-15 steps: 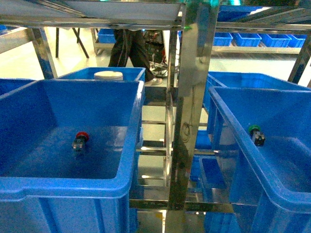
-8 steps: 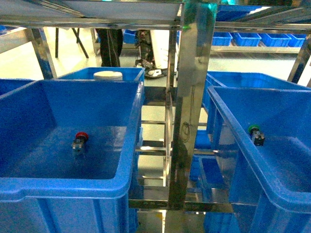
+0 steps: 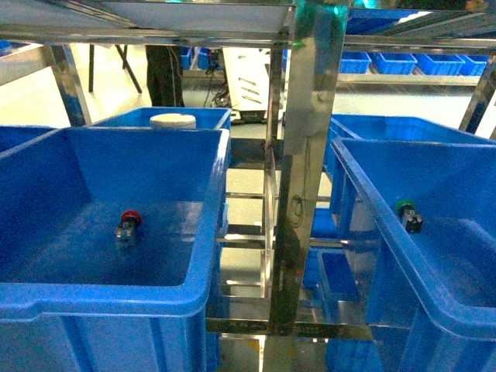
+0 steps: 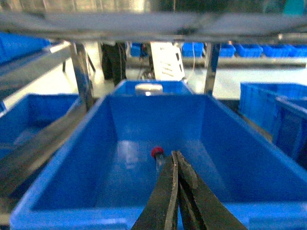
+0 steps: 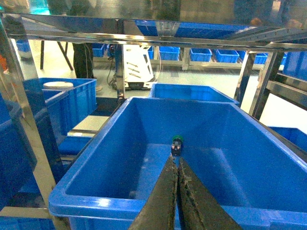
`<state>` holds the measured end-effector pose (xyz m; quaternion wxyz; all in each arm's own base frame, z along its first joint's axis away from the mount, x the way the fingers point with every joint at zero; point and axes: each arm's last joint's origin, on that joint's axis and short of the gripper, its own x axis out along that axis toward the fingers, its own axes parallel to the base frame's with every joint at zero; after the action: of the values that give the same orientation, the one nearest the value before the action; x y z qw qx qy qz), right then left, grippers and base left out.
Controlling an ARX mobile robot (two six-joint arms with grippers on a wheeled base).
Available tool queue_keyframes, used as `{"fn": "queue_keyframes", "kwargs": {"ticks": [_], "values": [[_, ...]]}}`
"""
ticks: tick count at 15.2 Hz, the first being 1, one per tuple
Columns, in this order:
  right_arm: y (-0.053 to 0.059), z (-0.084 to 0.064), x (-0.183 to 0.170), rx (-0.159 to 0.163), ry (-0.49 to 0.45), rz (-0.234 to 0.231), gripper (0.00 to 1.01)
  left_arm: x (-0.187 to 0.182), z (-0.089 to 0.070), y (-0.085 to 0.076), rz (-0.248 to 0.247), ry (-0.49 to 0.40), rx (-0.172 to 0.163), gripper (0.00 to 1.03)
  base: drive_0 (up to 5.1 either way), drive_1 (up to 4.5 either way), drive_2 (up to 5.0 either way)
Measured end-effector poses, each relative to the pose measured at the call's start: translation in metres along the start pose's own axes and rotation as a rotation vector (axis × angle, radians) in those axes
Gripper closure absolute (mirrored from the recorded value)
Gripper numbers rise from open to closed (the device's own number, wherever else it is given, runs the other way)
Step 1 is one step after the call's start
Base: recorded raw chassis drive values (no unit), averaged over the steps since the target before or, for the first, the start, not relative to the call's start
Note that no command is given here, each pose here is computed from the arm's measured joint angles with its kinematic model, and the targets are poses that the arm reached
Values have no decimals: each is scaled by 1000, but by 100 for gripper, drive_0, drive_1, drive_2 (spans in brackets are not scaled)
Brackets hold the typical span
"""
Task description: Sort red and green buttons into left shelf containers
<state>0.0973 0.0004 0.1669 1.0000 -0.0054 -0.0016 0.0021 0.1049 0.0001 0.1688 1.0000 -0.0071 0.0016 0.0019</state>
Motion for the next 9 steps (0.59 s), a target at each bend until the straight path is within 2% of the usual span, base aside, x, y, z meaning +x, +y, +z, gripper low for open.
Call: {"fn": "queue_keyframes", "kwargs": {"ticks": [1, 2, 3, 6, 7, 9], "values": [[0, 0, 0, 0, 0, -1, 99, -6, -4, 0, -3, 27, 0, 101, 0, 0, 0], [0, 0, 0, 0, 1, 0, 99, -7, 1, 0, -4, -22, 0, 101, 0, 0, 0], [0, 0, 0, 0, -1, 1, 99, -7, -2, 0, -9, 2, 2, 101, 0, 0, 0], [0, 0, 0, 0, 0, 0, 99, -7, -2, 0, -4, -1, 3, 101, 0, 0, 0], [0, 0, 0, 0, 0, 0, 88, -7, -1, 0, -3, -4, 3, 101, 0, 0, 0], [0, 0, 0, 0, 0, 0, 31, -7, -1, 0, -4, -3, 3, 44, 0, 0, 0]]}}
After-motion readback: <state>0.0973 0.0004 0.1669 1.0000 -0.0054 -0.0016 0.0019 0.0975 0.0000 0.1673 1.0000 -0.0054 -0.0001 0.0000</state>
